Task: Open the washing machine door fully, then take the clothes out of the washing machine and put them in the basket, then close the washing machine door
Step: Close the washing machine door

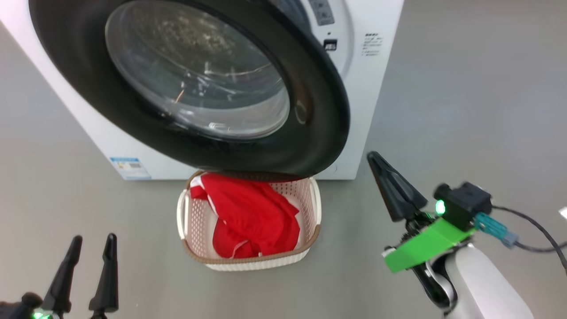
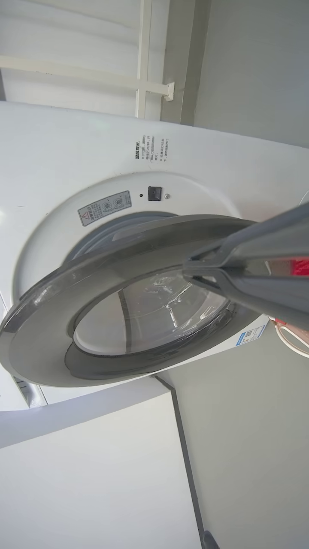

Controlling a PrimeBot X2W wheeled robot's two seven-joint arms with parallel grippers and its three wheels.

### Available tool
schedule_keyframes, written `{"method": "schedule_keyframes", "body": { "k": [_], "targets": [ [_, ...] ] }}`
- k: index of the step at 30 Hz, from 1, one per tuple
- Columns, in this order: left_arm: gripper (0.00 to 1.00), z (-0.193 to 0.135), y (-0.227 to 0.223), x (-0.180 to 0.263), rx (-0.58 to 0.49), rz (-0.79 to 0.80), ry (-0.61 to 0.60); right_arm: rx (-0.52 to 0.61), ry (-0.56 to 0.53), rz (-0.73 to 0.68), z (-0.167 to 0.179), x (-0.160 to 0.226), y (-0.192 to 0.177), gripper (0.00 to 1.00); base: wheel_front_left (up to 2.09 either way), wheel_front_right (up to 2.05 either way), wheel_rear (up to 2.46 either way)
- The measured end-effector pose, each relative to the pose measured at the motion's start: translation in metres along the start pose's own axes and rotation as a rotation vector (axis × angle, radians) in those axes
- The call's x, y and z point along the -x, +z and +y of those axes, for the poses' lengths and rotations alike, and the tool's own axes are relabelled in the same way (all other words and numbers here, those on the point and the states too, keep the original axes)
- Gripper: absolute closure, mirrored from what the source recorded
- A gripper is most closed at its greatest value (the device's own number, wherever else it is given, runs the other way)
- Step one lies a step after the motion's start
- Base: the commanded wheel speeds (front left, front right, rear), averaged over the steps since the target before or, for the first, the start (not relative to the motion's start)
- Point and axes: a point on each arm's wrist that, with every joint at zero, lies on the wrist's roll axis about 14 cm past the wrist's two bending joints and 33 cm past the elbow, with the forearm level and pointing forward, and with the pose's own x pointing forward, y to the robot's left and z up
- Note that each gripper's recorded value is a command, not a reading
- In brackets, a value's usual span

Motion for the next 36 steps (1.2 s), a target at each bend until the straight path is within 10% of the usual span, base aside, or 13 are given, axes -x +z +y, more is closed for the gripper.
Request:
{"method": "schedule_keyframes", "body": {
  "k": [36],
  "targets": [
    [0.00, 0.027, -0.027, -0.032, 0.033, 0.086, 0.055, 0.110, 0.153, 0.083, -0.012, -0.115, -0.062, 1.00, 0.00, 0.00, 0.00]
  ]
}}
